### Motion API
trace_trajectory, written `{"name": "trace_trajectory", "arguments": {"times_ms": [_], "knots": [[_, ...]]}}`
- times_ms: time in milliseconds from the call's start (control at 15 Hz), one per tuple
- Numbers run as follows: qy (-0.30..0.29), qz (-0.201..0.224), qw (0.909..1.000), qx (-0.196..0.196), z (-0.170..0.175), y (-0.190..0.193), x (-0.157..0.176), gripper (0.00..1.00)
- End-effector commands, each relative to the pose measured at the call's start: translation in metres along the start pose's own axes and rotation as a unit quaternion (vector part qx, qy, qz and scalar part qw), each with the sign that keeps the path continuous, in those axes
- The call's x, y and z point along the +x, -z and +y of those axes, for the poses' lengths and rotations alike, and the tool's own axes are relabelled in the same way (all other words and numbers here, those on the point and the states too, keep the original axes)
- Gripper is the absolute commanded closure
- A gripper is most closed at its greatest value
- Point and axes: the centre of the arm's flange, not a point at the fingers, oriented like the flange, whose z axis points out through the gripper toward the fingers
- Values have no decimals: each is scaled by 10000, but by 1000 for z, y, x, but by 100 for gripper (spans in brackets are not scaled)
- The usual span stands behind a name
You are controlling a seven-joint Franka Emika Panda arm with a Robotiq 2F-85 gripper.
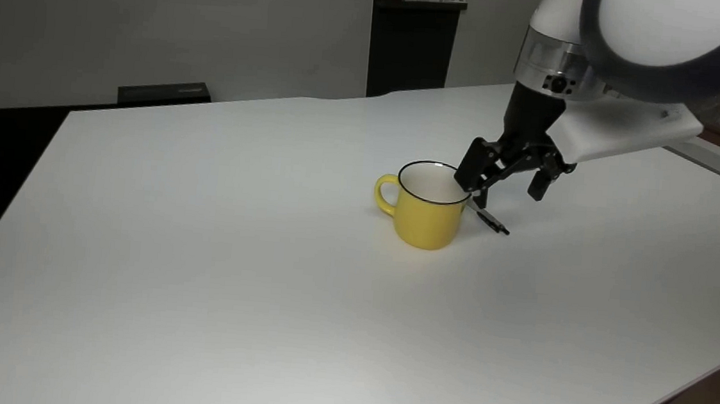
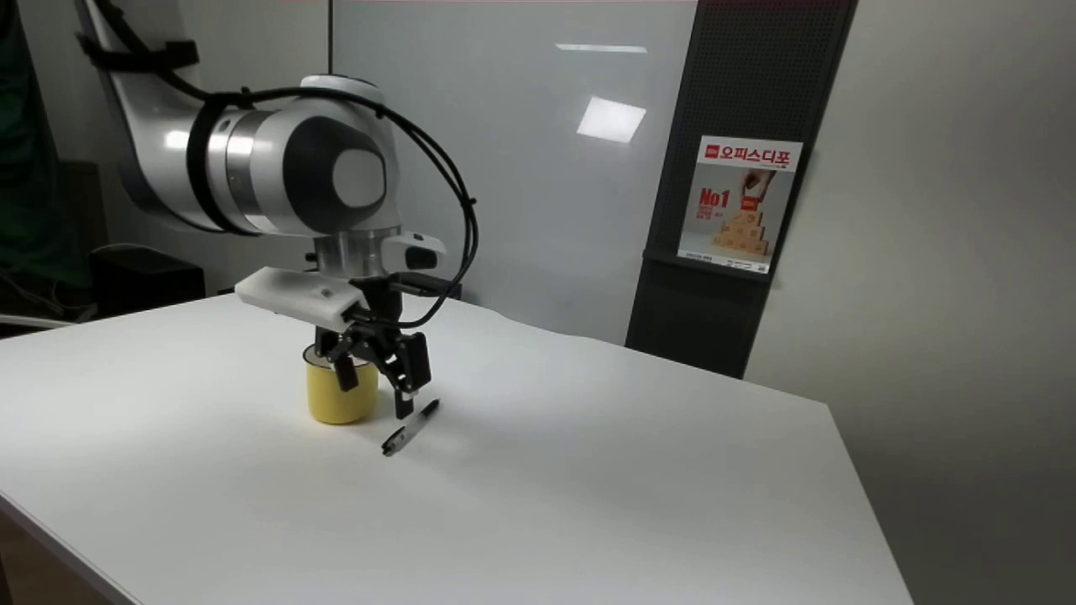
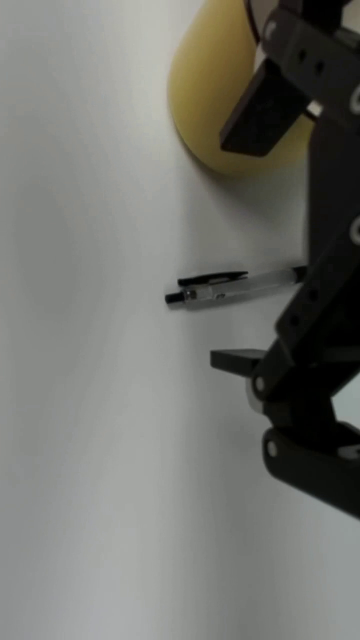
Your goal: Put the pen in the cup
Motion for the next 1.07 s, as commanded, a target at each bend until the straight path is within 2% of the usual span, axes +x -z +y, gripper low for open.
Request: {"name": "trace_trajectory", "arguments": {"times_ms": [0, 267, 533, 600, 1000], "knots": [[398, -300, 9978, 431, 7, -10, 17, 0], [698, -483, 9942, 656, 21, -10, 25, 0], [743, -582, 9941, 542, 46, -5, 32, 0], [741, -520, 9943, 559, 38, -7, 22, 0], [783, -519, 9947, 409, 47, -10, 31, 0]]}}
